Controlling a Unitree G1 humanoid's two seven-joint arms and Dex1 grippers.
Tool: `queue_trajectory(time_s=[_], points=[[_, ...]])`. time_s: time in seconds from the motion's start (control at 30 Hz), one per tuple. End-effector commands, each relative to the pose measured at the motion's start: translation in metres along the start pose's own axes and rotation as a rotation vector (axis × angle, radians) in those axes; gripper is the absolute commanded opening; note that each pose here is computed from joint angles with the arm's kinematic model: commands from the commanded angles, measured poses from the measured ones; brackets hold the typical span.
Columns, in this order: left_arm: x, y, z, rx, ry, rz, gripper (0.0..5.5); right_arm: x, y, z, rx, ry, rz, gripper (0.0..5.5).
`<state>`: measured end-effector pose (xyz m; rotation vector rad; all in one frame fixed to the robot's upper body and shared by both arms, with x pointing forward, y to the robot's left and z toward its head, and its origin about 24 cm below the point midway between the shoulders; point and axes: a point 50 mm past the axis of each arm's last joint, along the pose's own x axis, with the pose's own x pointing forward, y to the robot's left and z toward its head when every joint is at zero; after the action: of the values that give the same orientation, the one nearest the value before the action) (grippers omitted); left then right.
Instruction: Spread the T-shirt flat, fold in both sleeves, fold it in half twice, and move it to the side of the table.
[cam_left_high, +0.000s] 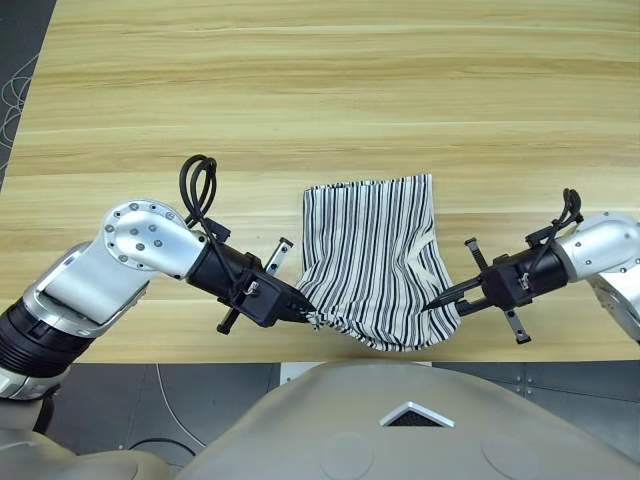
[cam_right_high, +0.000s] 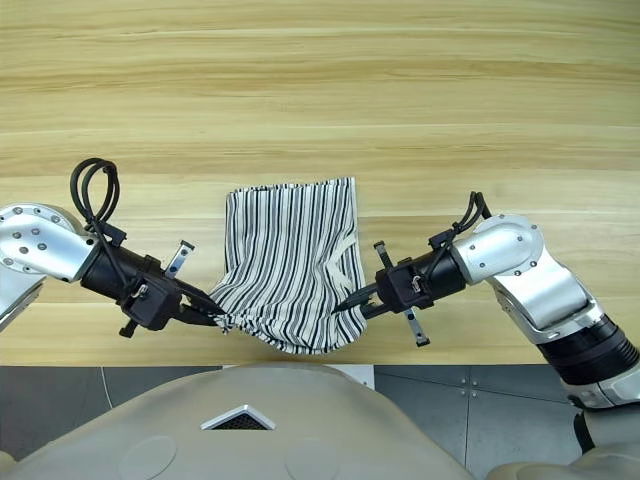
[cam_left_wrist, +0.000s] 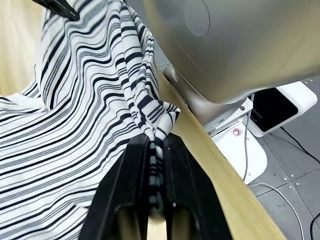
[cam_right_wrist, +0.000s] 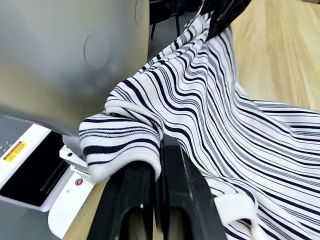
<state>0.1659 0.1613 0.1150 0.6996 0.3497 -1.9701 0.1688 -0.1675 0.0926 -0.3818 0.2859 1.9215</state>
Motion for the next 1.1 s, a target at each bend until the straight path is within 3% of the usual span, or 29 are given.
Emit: queue_trajectory(time_s=[0.03, 0.33, 0.77, 1.1], points=[[-0.009, 0.018, 0.000, 0.006, -0.014, 0.094, 0.23, -0.006, -0.015, 0.000, -0.020, -0.008, -0.103, 0.10], [-0.025, 0.061, -0.003, 0.048, -0.050, 0.301, 0.23, -0.012, -0.046, -0.009, -0.052, 0.070, -0.330, 0.10], [-0.029, 0.075, -0.058, -0.089, 0.065, 0.393, 0.23, -0.019, -0.075, -0.015, -0.046, 0.079, -0.541, 0.10], [-0.021, 0.091, -0.059, -0.086, 0.000, 0.431, 0.23, -0.011, -0.092, -0.025, -0.050, 0.111, -0.591, 0.10]])
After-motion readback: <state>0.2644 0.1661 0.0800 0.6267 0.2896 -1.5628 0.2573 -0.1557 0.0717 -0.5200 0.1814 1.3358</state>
